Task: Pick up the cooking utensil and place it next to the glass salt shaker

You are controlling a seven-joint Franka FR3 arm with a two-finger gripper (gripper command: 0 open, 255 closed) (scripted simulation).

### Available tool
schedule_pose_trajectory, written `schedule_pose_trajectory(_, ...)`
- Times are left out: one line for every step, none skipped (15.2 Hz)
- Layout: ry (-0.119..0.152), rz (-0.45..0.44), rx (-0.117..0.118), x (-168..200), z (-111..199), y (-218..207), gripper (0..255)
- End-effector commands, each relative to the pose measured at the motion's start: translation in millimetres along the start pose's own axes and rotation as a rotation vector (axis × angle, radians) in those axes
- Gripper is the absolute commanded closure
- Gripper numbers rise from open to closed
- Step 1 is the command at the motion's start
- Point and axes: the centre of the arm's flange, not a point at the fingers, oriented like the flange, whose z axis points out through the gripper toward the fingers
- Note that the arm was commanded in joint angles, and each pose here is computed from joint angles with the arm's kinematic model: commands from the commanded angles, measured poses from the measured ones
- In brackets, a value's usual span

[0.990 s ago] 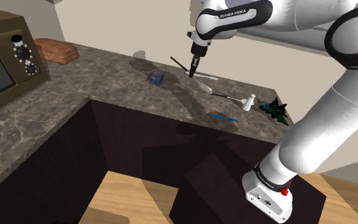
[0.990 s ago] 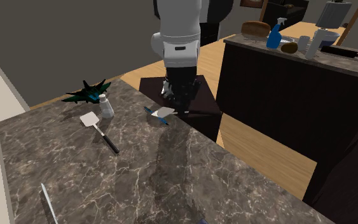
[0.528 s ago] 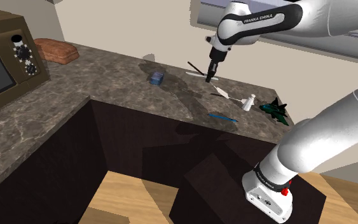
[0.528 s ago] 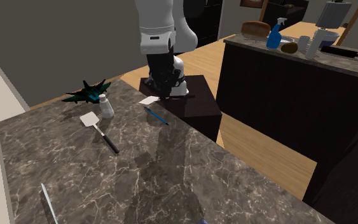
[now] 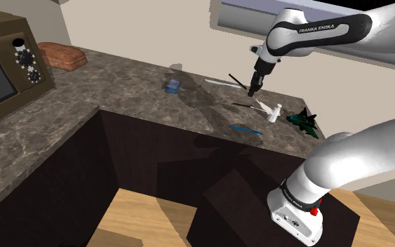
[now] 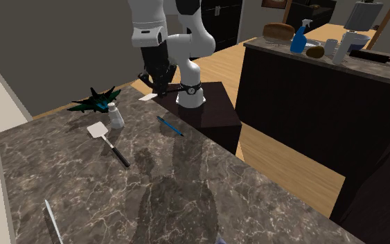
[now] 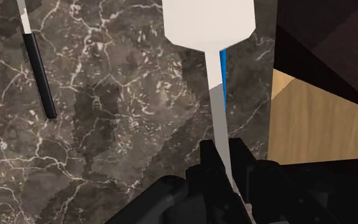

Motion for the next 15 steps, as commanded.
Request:
schedule_pose_trajectory(0.000,-0.001,0.000,-27.7,-0.8,-4.3,255)
schedule_pose_trajectory(0.000,-0.001,0.000,-40.8,-1.7,-5.6,255)
schedule_pose_trajectory(0.000,-0.001,0.000,-53.9,-2.6,-6.9,255)
schedule_pose_trajectory(0.000,-0.001,0.000,-67.0,-3.4,-8.2,255)
schedule_pose_trajectory(0.000,-0.001,0.000,-80.1,-4.3,-9.5,255)
schedule_pose_trajectory(0.000,-0.001,0.000,-93.2,-5.2,-10.8,255)
schedule_pose_trajectory(0.000,-0.001,0.000,-106.3,-6.1,-12.0,255)
schedule_pose_trajectory(0.000,-0.001,0.000,-119.4,-7.0,-13.3,255)
schedule_pose_trajectory(0.000,-0.001,0.000,-132.5,-7.9,-14.6,255)
schedule_pose_trajectory(0.000,-0.001,0.000,-145.6,-8.7,-15.9,255)
schedule_pose_trajectory(0.000,-0.001,0.000,-158.8,-9.6,-17.2,255)
schedule_pose_trajectory(0.000,-0.001,0.000,-171.9,-10.5,-18.5,255)
schedule_pose_trajectory(0.000,-0.001,0.000,-185.0,-11.4,-19.7,255)
schedule_pose_trajectory(0.000,-0.001,0.000,-198.1,-12.3,-21.0,255)
schedule_pose_trajectory(0.000,-0.001,0.000,-211.2,-13.1,-22.3,255)
